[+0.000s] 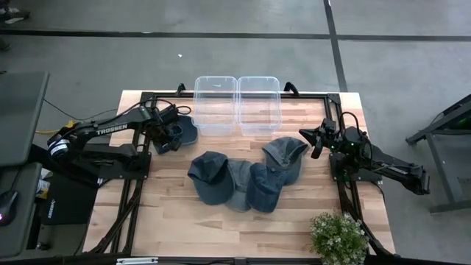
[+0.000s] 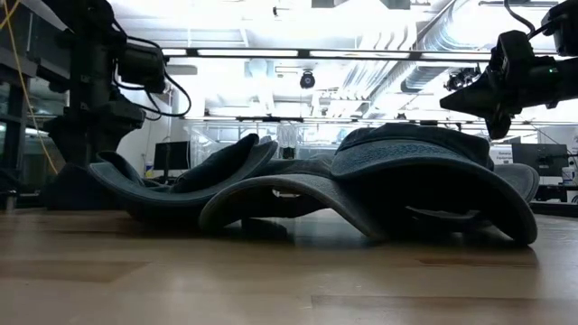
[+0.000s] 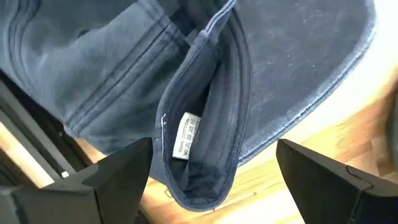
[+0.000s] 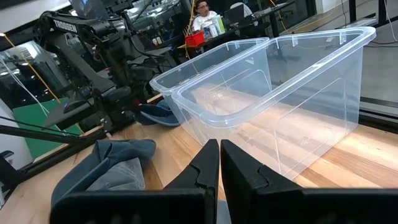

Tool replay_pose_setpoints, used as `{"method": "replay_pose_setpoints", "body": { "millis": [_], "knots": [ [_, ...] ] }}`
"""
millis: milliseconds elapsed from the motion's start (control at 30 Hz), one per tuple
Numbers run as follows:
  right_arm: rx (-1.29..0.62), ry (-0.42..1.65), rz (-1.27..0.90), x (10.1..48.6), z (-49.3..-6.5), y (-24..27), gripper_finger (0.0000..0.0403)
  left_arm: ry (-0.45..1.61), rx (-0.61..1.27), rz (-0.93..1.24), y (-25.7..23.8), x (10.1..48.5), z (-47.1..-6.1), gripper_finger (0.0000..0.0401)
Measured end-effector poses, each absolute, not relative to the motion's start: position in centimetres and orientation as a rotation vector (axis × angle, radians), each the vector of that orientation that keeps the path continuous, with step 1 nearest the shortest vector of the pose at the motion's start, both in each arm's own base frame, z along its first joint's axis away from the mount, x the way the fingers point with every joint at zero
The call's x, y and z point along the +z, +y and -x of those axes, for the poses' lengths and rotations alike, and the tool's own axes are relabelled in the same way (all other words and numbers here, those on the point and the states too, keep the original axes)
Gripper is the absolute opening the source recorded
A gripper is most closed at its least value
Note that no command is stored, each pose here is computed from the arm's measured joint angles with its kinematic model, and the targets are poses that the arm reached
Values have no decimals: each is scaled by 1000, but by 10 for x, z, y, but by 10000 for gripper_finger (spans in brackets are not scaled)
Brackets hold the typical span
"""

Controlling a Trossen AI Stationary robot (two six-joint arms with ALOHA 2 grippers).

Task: Pick and place caps into container
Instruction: Put the top blue cap into the left transparent container

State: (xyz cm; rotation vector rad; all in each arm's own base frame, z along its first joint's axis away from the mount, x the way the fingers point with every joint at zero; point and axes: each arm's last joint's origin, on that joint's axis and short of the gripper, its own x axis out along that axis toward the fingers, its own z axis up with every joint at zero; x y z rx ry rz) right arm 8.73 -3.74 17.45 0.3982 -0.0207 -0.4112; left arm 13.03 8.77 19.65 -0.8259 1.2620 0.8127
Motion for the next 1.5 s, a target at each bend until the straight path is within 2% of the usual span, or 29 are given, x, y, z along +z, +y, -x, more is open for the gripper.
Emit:
{"method": "replay_pose_setpoints", "body": {
  "millis": [300,1100,1267,1500],
  "knots": [
    [-411,-21,-398,175,-87,-37,12,1288,730,777,87,196,-131,340],
    [-411,-21,-398,175,-87,-37,12,1431,839,781,102,165,-149,334],
    [-411,-21,-398,174,-87,-37,12,1431,853,784,102,164,-149,280],
    [-411,-21,-399,175,-87,-37,12,1425,840,821,102,164,-149,140]
  ]
}}
